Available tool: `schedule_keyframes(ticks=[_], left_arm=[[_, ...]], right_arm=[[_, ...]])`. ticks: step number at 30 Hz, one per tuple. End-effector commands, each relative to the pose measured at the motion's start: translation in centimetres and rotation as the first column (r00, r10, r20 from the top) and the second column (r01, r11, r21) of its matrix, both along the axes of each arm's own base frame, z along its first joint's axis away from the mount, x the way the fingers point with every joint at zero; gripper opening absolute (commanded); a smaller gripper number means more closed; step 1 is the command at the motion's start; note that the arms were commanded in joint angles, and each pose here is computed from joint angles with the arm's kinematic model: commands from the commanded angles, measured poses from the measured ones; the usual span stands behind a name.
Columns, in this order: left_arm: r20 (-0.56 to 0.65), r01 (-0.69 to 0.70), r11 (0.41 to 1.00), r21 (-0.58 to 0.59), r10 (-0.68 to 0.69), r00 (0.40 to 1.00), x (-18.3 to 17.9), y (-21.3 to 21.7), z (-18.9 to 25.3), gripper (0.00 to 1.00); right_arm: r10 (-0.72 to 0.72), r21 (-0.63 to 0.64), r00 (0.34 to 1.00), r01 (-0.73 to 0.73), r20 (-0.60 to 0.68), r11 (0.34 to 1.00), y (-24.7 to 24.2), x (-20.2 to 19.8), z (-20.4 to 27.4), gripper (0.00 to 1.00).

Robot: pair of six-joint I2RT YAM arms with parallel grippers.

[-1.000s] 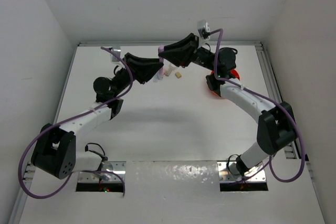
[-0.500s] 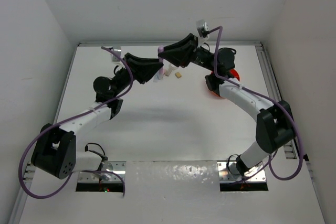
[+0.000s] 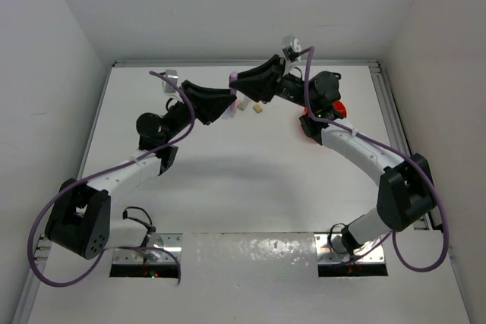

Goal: Sort the stationery into containers
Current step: Close the pen cap on the pen.

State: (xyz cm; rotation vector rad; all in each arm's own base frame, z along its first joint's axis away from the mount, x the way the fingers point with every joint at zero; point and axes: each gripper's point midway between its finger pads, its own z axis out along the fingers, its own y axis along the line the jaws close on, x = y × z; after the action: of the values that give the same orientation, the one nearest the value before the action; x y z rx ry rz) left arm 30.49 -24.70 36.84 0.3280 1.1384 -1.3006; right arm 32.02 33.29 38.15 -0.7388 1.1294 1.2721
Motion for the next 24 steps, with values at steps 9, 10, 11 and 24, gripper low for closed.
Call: schedule_keyframes(ticks=[9, 10, 11, 24], left_arm=[[0.496, -0.088, 0.933, -0.349, 0.264, 0.827, -6.4, 6.6, 13.3, 0.00], [0.494, -0.091, 0.935, -0.343, 0.262, 0.829, -6.2, 6.5, 13.1, 0.00], [0.491, -0.090, 0.940, -0.328, 0.251, 0.834, -6.1, 6.2, 12.9, 0.00], [0.559, -0.158, 0.978, -0.137, 0.208, 0.803, -4.6, 4.1, 9.3, 0.00]], right_arm=[[0.193, -0.214, 0.948, -0.249, -0.252, 0.944, 2.0, -4.7, -10.4, 0.00], [0.191, -0.220, 0.949, -0.248, -0.252, 0.943, 2.0, -4.8, -10.6, 0.00], [0.191, -0.220, 0.949, -0.248, -0.251, 0.943, 2.0, -4.8, -10.6, 0.00], [0.169, -0.226, 0.973, -0.201, -0.155, 0.953, 1.7, -3.8, -7.9, 0.22]])
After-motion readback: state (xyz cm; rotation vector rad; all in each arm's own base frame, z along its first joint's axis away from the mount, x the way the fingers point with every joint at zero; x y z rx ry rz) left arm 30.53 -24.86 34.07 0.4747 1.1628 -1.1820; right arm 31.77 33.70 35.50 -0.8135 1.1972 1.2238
